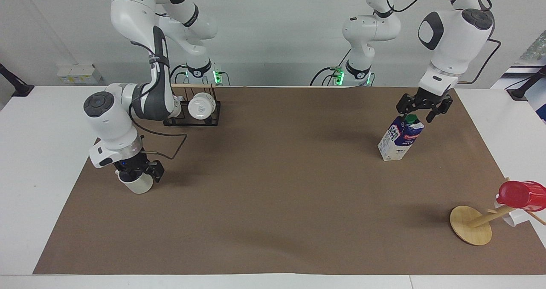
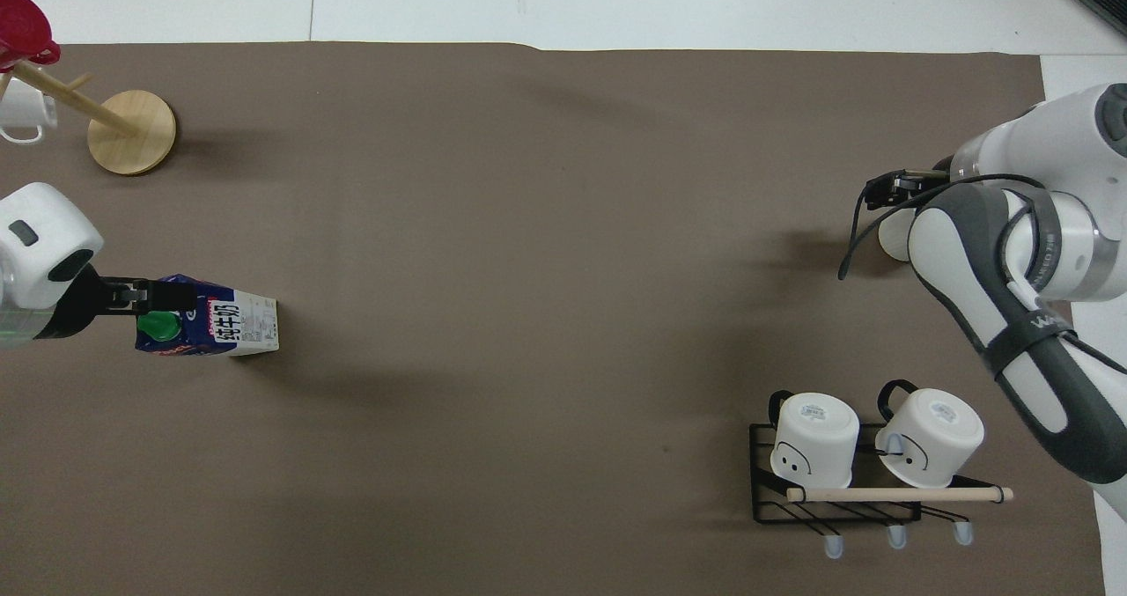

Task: Place cup and milk on table
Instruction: 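Lift the mug with the right gripper while the left gripper grasps the carton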

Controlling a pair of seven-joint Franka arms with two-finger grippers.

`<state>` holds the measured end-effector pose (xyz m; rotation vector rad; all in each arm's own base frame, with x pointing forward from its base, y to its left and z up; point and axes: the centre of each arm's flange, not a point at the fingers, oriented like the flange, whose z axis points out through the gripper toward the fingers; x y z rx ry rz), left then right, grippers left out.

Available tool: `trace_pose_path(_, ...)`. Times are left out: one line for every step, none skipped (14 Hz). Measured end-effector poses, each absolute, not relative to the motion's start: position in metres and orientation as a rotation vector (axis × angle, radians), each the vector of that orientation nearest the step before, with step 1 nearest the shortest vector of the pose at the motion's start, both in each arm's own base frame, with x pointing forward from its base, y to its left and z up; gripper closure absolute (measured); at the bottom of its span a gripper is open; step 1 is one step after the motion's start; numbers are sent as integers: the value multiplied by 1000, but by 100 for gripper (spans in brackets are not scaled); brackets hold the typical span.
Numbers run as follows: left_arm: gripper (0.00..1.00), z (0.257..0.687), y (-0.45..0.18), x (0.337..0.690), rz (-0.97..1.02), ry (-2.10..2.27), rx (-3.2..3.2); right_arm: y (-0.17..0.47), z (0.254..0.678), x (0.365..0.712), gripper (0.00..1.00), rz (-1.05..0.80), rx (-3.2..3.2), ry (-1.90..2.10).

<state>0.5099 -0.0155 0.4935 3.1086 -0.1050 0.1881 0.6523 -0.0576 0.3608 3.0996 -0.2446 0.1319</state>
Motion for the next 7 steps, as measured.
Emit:
trace_pose_path(0,484,-15,509,185,-121,3111,-57,361,652,39,132,3100,-244)
trace_pose_path(0,475,-14,508,173,-153,3114,-57,361,652,52,132,3100,-242)
trace_pose_path(0,468,-13,506,163,-183,3114,-56,362,653,62,134,3100,-240)
trace_pose_path(0,464,-11,505,153,-199,3114,-54,363,653,72,138,3100,-236)
trace_pose_path(0,463,-10,504,149,-207,3114,-51,366,653,84,145,3101,-230)
trace_pose_path(0,463,-10,504,149,-211,3114,-49,370,653,94,154,3101,-224)
trace_pose_path(4,463,-10,504,149,-214,3115,-45,376,654,96,158,3102,-215)
